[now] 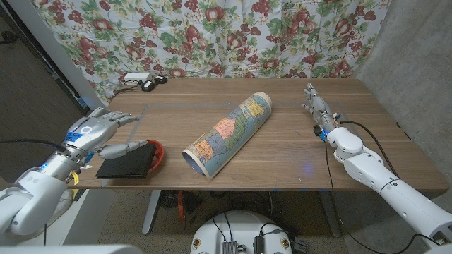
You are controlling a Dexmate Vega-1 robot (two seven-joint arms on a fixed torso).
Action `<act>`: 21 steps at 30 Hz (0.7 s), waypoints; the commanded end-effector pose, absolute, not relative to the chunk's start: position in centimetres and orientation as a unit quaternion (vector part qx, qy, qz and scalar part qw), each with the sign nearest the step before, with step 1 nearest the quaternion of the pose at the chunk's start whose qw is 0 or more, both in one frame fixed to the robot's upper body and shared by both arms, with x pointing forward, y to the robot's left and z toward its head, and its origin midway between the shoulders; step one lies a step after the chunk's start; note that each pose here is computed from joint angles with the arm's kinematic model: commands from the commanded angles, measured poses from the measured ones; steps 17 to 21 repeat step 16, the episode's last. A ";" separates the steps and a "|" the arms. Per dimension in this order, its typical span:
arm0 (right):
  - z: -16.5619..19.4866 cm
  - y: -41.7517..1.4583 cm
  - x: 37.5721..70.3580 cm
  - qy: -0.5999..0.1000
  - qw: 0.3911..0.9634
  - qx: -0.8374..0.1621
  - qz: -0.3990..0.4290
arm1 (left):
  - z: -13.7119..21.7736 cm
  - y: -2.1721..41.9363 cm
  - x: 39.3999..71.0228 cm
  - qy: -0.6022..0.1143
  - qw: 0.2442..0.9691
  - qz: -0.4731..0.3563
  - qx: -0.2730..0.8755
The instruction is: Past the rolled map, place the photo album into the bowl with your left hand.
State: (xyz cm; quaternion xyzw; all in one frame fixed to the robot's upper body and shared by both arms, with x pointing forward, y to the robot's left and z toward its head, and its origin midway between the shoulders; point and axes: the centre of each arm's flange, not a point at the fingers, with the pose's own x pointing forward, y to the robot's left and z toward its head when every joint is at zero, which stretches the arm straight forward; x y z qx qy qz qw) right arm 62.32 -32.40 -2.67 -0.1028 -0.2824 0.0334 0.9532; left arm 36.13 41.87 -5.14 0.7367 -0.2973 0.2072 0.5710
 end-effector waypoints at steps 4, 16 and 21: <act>-2.6 -32.8 62.4 -0.281 0.953 -0.104 0.034 | -5.4 41.5 36.5 -0.306 0.628 0.215 0.682; -2.9 -33.1 62.4 -0.280 0.954 -0.100 0.033 | -5.6 41.3 36.9 -0.313 0.645 0.209 0.665; -2.9 -33.1 62.4 -0.280 0.954 -0.100 0.033 | -5.6 41.3 36.9 -0.313 0.645 0.209 0.665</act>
